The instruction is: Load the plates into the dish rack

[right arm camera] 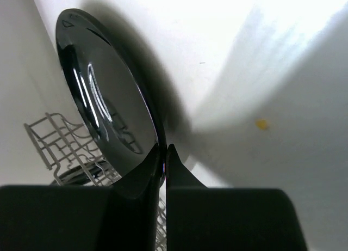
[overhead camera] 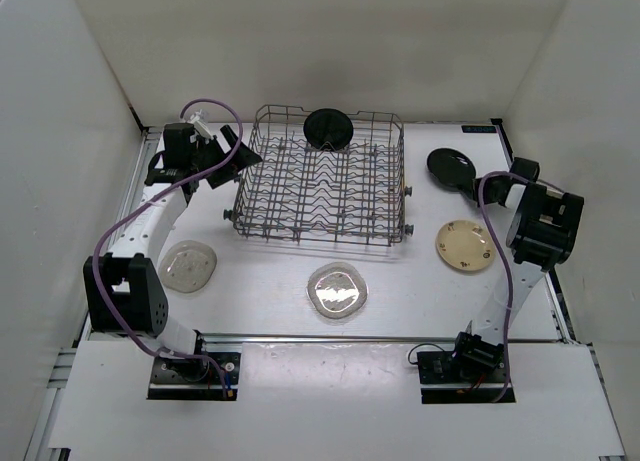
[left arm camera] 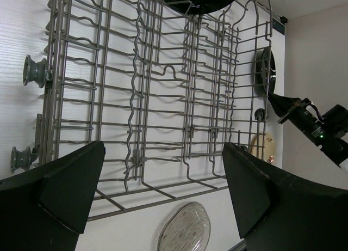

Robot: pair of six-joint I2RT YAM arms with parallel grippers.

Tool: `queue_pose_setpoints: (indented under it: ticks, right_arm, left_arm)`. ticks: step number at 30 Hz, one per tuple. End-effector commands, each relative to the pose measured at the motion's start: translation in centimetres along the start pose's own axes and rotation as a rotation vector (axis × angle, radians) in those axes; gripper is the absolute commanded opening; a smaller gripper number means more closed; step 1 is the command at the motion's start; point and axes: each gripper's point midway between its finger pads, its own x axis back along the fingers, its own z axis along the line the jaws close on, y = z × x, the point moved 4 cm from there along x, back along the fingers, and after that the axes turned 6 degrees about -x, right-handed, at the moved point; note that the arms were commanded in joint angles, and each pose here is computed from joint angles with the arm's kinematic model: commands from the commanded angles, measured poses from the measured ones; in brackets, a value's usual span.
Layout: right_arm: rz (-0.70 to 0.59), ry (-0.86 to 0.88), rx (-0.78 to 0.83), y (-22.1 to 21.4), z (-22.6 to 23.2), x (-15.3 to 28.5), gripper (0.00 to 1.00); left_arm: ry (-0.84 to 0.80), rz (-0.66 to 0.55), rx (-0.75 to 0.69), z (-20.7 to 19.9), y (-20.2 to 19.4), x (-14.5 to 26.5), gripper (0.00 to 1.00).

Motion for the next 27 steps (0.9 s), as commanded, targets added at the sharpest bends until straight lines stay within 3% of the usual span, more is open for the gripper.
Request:
queue_pose_setpoints:
  ticks: [1, 4, 5, 6, 7, 9, 13, 15, 18, 22, 25, 27]
  right_arm:
    - [0.003, 0.064, 0.150, -0.4, 6.1, 3.4, 0.00]
    - [-0.097, 0.047, 0.341, -1.5, 12.1, 7.8, 0.00]
    - [-0.211, 0.046, 0.416, -1.2, 14.4, 9.9, 0.00]
    - [-0.246, 0.009, 0.521, -1.8, 15.2, 11.2, 0.00]
    - [-0.301, 0.084, 0.618, -3.8, 19.5, 13.7, 0.00]
    - [-0.378, 0.127, 0.795, -6.8, 23.7, 16.6, 0.00]
    - [-0.377, 0.211, 0.993, -12.8, 26.9, 19.0, 0.00]
    - [-0.391, 0.201, 1.077, -14.7, 27.0, 18.6, 0.00]
    - [-0.402, 0.227, 1.445, -21.2, 26.4, 16.6, 0.00]
    - [-0.514, 0.159, 1.764, -25.6, 25.5, 13.7, 0.00]
    - [-0.478, 0.146, 2.042, -28.6, 24.3, 11.3, 0.00]
    - [-0.443, 0.175, 2.123, -30.1, 24.0, 10.4, 0.00]
  left_arm:
    - [-0.025, -0.069, -0.041, -1.4, 1.7, 1.7, 1.00]
    - [-0.038, -0.093, -0.044, -2.1, 1.9, 2.7, 1.00]
    - [-0.025, -0.087, -0.039, -1.7, 1.6, 2.6, 1.00]
    - [-0.031, -0.098, -0.044, -2.0, 1.5, 3.2, 1.00]
    - [-0.035, -0.106, -0.048, -2.2, 1.6, 3.5, 1.00]
    - [-0.032, -0.101, -0.045, -2.1, 0.9, 3.9, 1.00]
    - [-0.025, -0.104, -0.031, -1.7, 0.0, 4.8, 1.00]
    - [-0.021, -0.096, -0.027, -1.4, -0.5, 4.8, 1.00]
    - [-0.017, -0.089, -0.033, -1.1, -1.7, 5.3, 1.00]
    - [-0.012, -0.097, -0.030, -0.8, -2.1, 6.0, 1.00]
    - [-0.007, -0.088, -0.034, -0.5, -2.7, 6.0, 1.00]
    - [0.003, -0.086, -0.027, 0.0, -2.9, 6.0, 1.00]
